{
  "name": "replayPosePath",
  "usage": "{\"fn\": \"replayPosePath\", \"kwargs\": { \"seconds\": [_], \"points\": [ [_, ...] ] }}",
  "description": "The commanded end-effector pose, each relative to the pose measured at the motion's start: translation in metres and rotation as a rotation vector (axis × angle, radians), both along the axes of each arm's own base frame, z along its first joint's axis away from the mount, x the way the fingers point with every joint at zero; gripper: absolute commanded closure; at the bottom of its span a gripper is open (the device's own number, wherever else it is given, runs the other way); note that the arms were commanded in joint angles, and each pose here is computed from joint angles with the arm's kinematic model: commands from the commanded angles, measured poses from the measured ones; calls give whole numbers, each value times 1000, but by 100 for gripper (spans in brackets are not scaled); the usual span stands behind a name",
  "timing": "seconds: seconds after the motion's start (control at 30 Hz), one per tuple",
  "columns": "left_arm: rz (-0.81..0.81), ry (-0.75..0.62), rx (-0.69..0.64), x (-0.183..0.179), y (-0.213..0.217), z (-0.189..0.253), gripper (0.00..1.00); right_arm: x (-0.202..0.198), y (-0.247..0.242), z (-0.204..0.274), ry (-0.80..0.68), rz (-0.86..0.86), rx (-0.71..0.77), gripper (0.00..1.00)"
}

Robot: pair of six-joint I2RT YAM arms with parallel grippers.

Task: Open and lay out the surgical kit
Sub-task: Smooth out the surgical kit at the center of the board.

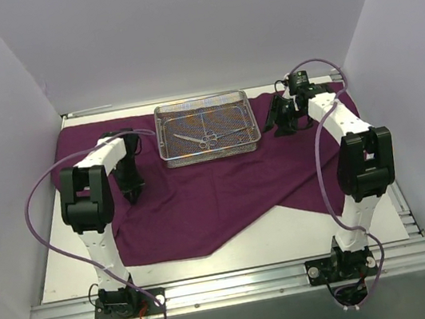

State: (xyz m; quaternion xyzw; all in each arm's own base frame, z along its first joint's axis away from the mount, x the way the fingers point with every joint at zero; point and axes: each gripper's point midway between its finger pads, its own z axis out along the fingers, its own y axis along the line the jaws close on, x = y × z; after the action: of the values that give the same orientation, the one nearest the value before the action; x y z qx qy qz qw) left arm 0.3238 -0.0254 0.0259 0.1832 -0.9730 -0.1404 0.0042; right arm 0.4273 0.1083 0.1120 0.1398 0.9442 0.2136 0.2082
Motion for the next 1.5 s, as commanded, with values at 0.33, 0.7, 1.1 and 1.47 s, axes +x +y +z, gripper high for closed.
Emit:
{"fn": "replayPosePath", "kwargs": {
  "seconds": [0.33,0.7,1.1,1.47],
  "points": [
    [51,-77,54,5,20,34,98,-5,5,2,6,28,27,55],
    [440,-192,102,-75,134,106,98,-12,45,-15,63,112,47,55],
    [887,-155,207,-194,199,131,97,-4,54,-18,79,130,54,56],
    [799,-274,77,-150,202,131,31,-7,30,-18,80,86,47,56]
  ]
}}
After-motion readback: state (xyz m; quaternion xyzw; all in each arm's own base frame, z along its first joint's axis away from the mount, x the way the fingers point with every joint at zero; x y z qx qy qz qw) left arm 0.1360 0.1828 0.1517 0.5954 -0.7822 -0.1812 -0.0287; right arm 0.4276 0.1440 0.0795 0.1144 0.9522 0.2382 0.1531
